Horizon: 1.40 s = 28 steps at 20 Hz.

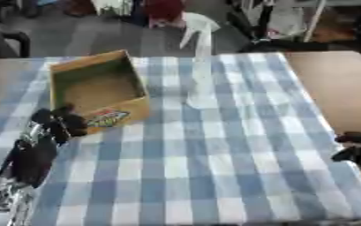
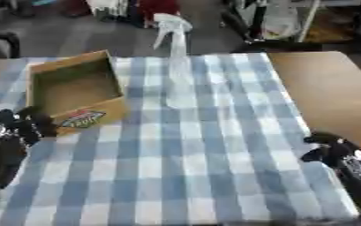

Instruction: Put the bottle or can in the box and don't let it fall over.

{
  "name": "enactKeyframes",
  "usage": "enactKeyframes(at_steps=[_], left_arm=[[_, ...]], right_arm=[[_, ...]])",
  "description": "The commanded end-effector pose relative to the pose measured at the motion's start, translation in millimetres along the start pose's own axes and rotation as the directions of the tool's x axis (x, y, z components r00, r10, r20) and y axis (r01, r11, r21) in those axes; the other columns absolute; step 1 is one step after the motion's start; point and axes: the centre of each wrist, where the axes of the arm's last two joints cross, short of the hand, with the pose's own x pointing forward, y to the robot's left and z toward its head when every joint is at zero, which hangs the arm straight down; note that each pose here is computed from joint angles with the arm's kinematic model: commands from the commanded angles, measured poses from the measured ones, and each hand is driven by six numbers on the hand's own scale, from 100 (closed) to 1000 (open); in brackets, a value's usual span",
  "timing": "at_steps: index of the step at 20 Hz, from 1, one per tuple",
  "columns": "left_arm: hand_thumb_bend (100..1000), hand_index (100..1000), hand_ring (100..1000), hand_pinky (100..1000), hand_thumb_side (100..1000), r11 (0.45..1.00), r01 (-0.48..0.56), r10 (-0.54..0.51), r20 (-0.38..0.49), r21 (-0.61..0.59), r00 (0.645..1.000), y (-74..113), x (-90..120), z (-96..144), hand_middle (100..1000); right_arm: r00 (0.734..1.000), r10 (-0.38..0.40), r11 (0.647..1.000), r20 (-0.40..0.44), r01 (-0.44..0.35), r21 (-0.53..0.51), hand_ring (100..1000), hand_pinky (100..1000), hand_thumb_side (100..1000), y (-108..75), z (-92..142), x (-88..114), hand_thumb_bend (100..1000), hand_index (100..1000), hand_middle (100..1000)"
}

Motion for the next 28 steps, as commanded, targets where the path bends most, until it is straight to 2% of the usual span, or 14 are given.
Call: enactKeyframes(at_steps=[1,3,5,6,9,12,16,19,22,28], left_arm=[[193,884,711,745,975,1.0,0.016,-0.016,0.02,-0.019,1.0,1.0,7,-3,659],[193,884,711,745,975,1.0,0.017,-0.016,0.018,-0.021,1.0,1.1,7,-3,659],[193,884,711,745,975,1.0,0.017,-0.016,0.018,-0.022,1.0,1.1,7,-3,659],[192,885,713,745,973,0.999,0.019,-0.019,0.012,-0.031,1.0,1.0,7,-3,660],[192,885,713,745,977,0.998,0.023,-0.024,-0.009,-0.059,1.0,0.6,4,1,660],[191,884,714,745,980,0.996,0.02,-0.021,-0.016,-0.088,1.0,-2.4,3,0,660],[190,884,714,745,974,0.991,-0.001,0.001,-0.004,-0.134,1.0,-10.2,2,-6,660],[190,884,714,745,979,0.987,-0.015,0.015,0.004,-0.162,1.0,-14.9,3,-10,660],[190,884,714,745,979,0.983,-0.023,0.025,0.011,-0.182,1.0,-18.6,3,-13,660],[190,884,715,745,980,0.98,-0.032,0.038,0.028,-0.194,0.999,-21.4,5,-18,660]], right_arm=[[0.993,0.095,0.995,0.066,-0.097,0.028,630,687,738,-32.8,-17,22,100,841,750],[0.988,0.123,0.992,0.095,-0.127,0.029,630,687,738,-47.1,-25,28,100,841,750],[0.986,0.128,0.991,0.104,-0.132,0.027,630,687,738,-51.5,-27,27,100,841,750],[0.983,0.139,0.989,0.123,-0.144,0.038,659,710,635,-53.5,-30,31,100,862,771],[0.943,0.225,0.968,0.246,-0.246,0.055,686,732,592,-66.9,-52,65,100,875,790],[0.894,0.323,0.926,0.31,-0.366,0.091,708,751,569,-78.2,-73,89,100,890,804],[0.847,0.413,0.857,0.334,-0.485,0.171,752,786,543,-98.0,-94,102,100,903,832],[0.816,0.465,0.809,0.343,-0.549,0.211,778,812,568,-116.6,-106,114,100,914,848],[0.821,0.465,0.801,0.332,-0.55,0.238,816,842,599,-119.7,-122,112,100,933,877],[0.842,0.436,0.797,0.316,-0.525,0.3,871,887,643,-111.9,-161,102,100,952,915]])
